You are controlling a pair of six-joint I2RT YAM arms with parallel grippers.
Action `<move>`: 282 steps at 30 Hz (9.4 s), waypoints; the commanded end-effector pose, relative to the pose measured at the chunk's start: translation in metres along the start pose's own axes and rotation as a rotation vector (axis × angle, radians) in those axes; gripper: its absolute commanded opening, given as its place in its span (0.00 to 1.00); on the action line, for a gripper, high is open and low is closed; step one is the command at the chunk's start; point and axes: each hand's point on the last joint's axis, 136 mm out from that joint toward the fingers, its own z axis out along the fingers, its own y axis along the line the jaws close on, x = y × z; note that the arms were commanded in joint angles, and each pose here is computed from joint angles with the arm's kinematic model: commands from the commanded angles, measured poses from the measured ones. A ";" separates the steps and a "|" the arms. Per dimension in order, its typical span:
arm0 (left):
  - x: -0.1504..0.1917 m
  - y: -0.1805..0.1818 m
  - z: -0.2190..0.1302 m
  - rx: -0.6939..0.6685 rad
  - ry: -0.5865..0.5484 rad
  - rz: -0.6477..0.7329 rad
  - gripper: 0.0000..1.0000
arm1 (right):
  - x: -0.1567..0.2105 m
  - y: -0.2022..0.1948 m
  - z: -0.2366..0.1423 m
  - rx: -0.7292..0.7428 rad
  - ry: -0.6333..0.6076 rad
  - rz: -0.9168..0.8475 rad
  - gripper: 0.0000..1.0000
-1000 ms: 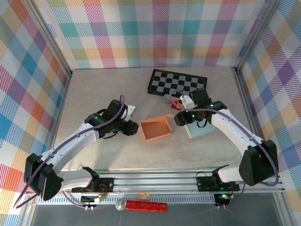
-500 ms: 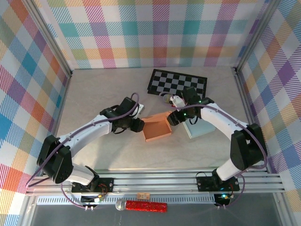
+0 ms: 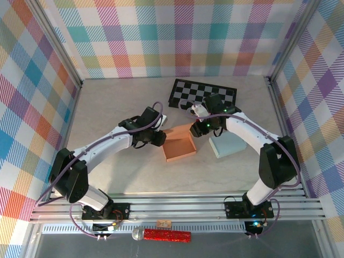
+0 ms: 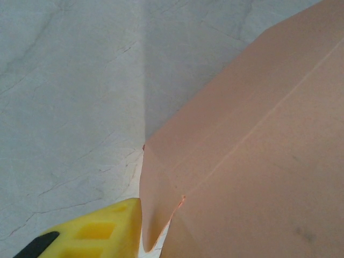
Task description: Fold the paper box
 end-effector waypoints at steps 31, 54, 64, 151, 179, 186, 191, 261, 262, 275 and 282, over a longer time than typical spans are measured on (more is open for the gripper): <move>-0.052 0.033 0.000 -0.194 -0.221 -0.255 0.00 | -0.038 0.028 -0.004 0.031 -0.192 0.251 0.03; -0.049 0.050 0.040 -0.129 -0.409 -0.286 0.00 | -0.030 0.046 0.032 0.002 -0.176 0.370 0.30; -0.045 0.055 0.042 -0.171 -0.392 -0.257 0.00 | -0.015 0.094 -0.036 -0.193 -0.019 0.588 0.75; 0.008 -0.027 -0.033 0.309 -0.191 -0.502 0.36 | -0.010 0.028 0.039 -0.287 0.343 1.081 0.32; 0.075 -0.011 -0.002 0.159 -0.046 -0.395 0.38 | -0.008 0.044 0.032 -0.292 0.328 1.096 0.30; 0.073 -0.010 -0.013 0.164 -0.166 -0.326 0.38 | -0.009 0.048 0.033 -0.294 0.328 1.096 0.29; 0.074 -0.017 -0.032 0.231 -0.226 -0.307 0.39 | -0.008 0.048 0.033 -0.291 0.332 1.096 0.29; 0.016 0.030 0.009 0.404 0.180 -1.158 0.39 | -0.008 0.072 0.030 -0.357 0.348 1.084 0.29; 0.017 0.029 0.010 0.404 0.182 -1.158 0.38 | -0.007 0.072 0.030 -0.356 0.348 1.084 0.29; 0.041 0.028 0.014 0.348 0.225 -1.084 0.37 | 0.000 0.077 0.037 -0.353 0.352 1.068 0.22; 0.049 0.029 0.017 0.319 0.239 -1.045 0.36 | 0.004 0.081 0.040 -0.347 0.355 1.059 0.21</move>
